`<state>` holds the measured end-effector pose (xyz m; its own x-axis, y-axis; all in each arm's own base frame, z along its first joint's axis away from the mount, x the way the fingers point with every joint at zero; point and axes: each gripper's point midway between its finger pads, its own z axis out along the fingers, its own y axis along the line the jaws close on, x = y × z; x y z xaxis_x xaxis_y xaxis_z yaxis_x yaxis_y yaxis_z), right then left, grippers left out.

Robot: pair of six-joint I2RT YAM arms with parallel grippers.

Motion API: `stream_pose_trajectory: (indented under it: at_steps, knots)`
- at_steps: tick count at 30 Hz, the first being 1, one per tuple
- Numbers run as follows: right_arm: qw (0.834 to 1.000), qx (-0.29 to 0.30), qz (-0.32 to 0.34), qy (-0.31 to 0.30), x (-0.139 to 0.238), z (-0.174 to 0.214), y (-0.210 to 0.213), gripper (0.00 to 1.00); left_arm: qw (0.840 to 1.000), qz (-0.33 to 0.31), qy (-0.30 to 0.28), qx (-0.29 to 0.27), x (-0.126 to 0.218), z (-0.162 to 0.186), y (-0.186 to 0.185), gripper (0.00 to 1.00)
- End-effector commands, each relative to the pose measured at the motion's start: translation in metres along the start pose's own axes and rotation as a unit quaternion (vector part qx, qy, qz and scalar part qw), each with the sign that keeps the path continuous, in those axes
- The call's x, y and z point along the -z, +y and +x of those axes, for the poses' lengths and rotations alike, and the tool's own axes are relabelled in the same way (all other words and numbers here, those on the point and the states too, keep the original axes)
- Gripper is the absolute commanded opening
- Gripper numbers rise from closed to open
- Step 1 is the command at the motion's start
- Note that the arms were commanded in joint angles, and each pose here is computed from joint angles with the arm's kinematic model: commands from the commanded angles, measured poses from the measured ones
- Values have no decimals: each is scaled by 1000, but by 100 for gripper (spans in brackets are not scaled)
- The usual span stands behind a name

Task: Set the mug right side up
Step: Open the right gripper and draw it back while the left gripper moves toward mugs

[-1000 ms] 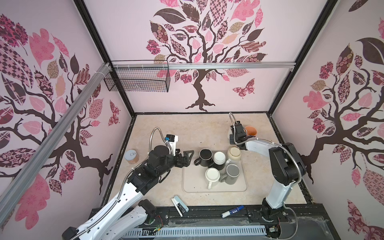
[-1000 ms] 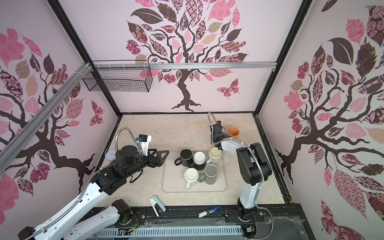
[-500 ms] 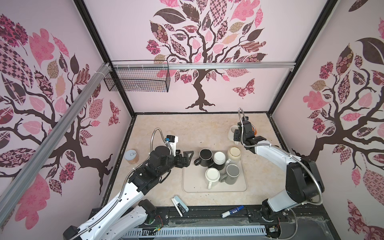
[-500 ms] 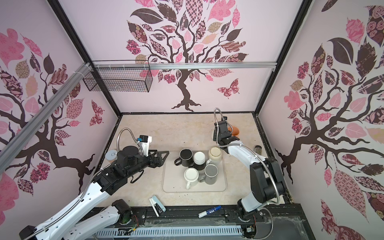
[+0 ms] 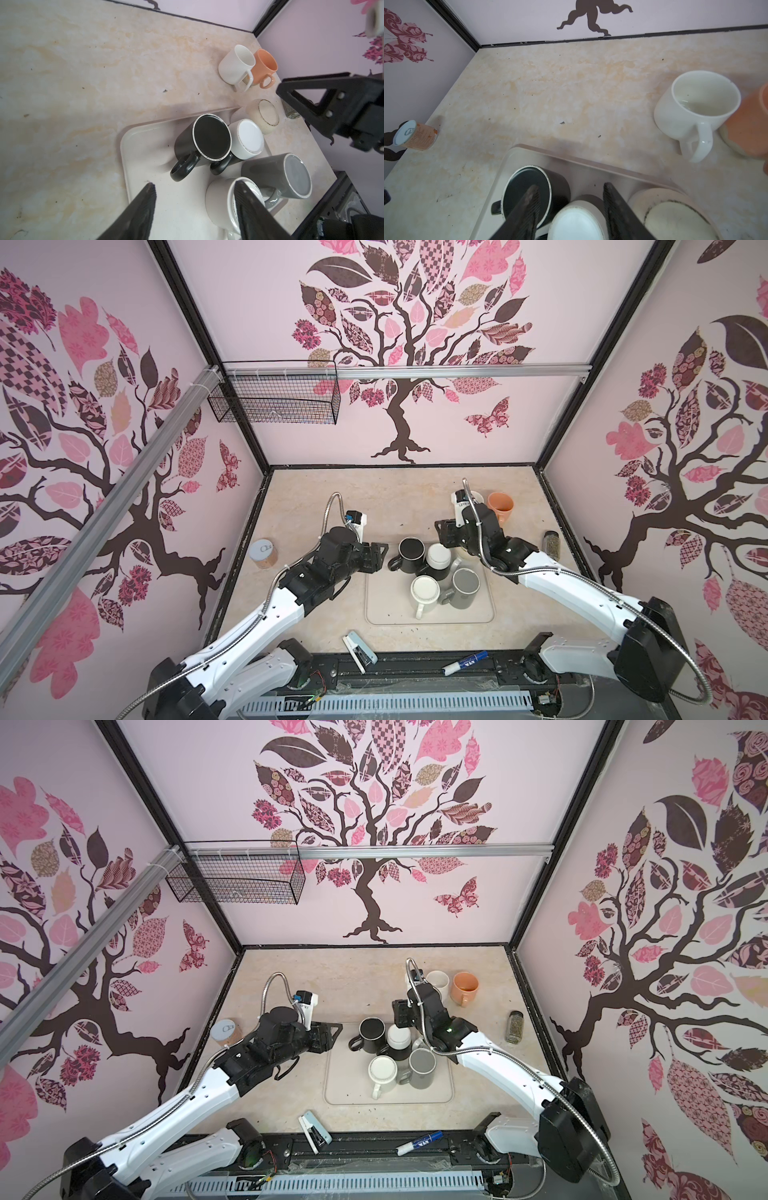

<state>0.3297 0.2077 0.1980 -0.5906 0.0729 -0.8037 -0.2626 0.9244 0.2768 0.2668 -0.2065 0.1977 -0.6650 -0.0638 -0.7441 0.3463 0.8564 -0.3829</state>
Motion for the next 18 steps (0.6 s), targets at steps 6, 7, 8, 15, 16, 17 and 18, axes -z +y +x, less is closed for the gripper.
stream_pose_trajectory:
  at_steps: [6, 7, 8, 15, 16, 17, 18]
  knots:
    - [999, -6, -25, -24, 23, -8, 3, 55, 999, -14, 18, -38, -37, 14, 9, 56]
    - [999, -7, -32, -26, 24, -7, 5, 55, 999, -11, 21, -43, -42, 15, 9, 50]
    - [999, -5, -37, -28, 24, -7, 6, 55, 998, -6, 26, -49, -46, 17, 7, 44]
    - [999, 3, -26, -28, 21, -4, 2, 55, 995, 22, 41, -92, -59, 27, -5, 43]
    - [999, 3, -26, -27, 20, -4, 2, 55, 994, 22, 44, -97, -61, 28, -5, 43]
    - [999, 3, -27, -27, 20, -4, 3, 55, 993, 20, 47, -103, -63, 30, -5, 43]
    - [999, 5, -27, -26, 19, -4, 3, 55, 993, 17, 49, -108, -65, 31, -4, 43]
